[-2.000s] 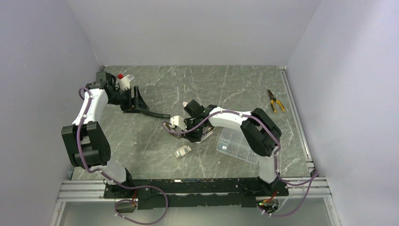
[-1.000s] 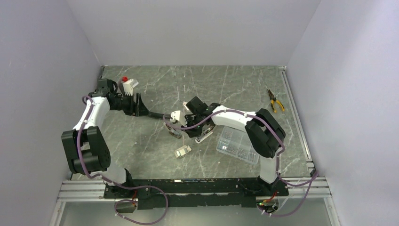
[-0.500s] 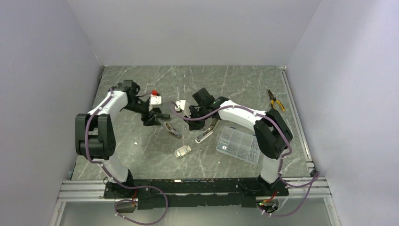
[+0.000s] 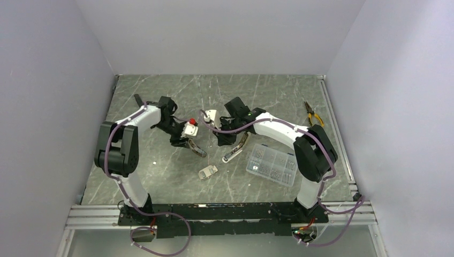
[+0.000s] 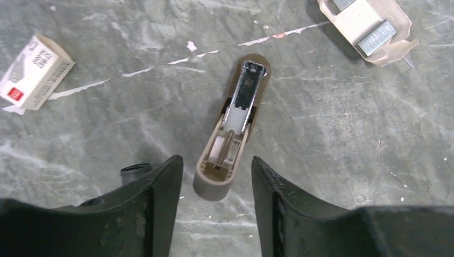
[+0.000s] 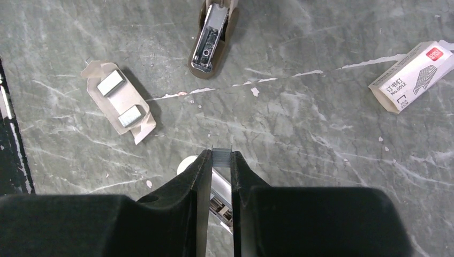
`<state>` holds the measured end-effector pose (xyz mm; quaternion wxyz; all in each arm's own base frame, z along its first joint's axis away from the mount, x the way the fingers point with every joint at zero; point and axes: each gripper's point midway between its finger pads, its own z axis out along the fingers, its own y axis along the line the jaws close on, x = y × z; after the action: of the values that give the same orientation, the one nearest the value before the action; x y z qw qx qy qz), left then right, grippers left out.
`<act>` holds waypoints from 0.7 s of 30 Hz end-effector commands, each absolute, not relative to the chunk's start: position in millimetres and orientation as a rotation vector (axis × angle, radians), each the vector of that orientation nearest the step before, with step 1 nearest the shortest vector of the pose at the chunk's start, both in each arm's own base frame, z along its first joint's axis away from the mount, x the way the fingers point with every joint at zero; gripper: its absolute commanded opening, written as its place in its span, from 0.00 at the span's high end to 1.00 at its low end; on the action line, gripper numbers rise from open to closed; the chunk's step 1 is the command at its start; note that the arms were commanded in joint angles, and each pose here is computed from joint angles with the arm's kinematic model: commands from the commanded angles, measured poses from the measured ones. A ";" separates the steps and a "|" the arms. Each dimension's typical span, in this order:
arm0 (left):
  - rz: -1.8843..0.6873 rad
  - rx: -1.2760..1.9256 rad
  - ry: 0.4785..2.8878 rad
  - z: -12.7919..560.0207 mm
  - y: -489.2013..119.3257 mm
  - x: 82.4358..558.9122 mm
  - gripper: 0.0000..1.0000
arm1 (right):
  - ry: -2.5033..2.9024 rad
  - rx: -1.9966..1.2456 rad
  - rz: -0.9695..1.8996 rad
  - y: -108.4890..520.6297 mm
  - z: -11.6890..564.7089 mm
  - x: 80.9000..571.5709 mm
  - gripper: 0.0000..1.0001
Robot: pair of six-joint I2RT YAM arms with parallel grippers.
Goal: Load the staples into the stapler
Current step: Adjust the stapler at the center of the board.
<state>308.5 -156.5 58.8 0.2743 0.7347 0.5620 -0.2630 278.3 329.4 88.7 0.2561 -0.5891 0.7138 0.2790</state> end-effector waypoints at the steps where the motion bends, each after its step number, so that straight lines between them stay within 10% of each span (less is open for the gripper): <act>1: -0.679 2.011 1.436 60.1 -164.1 301.8 0.51 | 1.881 -1.565 0.819 334.2 110.6 276.9 0.85; 13: -0.799 1.826 1.589 84.6 -176.1 263.2 0.91 | 1.895 -1.513 0.869 329.8 117.6 282.4 0.85; 21: -0.879 1.680 1.794 88.1 -188.3 237.2 0.93 | 1.878 -1.513 0.905 325.7 119.8 276.3 0.86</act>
<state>250.8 -179.5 83.8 0.2740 0.6709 0.6200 -0.3007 281.8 322.9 95.6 0.2533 -0.5601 0.7236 0.3138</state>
